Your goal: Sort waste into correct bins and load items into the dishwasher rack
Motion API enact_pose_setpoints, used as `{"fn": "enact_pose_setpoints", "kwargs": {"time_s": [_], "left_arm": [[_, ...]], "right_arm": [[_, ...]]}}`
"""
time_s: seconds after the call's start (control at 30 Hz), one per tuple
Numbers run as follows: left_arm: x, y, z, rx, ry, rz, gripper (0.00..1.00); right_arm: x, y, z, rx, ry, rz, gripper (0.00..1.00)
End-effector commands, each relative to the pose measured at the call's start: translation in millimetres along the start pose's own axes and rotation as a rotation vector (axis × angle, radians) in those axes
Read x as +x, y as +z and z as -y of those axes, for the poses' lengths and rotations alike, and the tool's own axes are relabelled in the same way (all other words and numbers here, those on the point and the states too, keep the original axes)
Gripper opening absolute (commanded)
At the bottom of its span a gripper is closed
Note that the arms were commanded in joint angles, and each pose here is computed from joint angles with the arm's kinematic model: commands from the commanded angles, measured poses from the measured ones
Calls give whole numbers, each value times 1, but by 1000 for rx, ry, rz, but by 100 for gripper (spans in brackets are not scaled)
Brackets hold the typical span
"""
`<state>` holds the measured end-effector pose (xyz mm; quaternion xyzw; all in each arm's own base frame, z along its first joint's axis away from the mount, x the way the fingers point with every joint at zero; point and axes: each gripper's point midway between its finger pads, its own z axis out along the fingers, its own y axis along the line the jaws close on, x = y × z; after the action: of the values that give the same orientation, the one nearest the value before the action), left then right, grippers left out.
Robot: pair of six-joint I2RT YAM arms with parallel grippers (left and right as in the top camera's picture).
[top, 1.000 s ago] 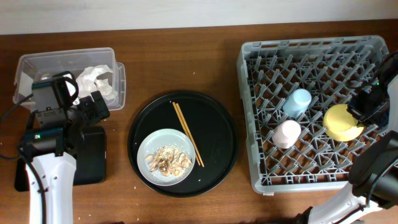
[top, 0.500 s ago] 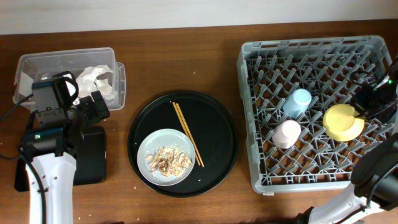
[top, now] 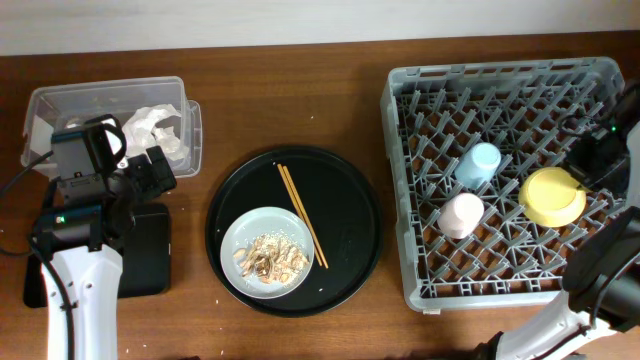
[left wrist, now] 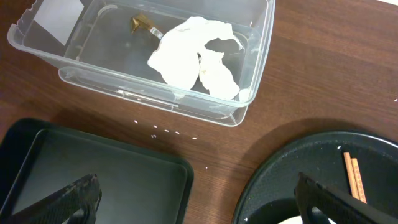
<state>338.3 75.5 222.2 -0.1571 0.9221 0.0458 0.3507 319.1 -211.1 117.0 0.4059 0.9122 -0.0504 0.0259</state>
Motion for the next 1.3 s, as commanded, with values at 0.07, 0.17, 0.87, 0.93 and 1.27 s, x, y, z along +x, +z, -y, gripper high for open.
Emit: {"fn": "enact_pose_setpoints", "kwargs": {"time_s": [0.07, 0.17, 0.87, 0.93, 1.27], "left_arm": [[-2, -2, -1, 4, 4, 10, 99], [-2, -2, -1, 5, 4, 9, 99], [-2, -2, -1, 5, 4, 9, 99], [-2, -2, -1, 5, 4, 9, 99], [-2, -2, 0, 5, 4, 9, 99]], "right_arm": [[9, 21, 12, 25, 35, -64, 4], [20, 40, 10, 20, 32, -98, 4], [305, -189, -254, -806, -1209, 49, 99], [329, -141, -295, -691, -1280, 16, 99], [339, 3, -361, -291, -1149, 122, 49]]}}
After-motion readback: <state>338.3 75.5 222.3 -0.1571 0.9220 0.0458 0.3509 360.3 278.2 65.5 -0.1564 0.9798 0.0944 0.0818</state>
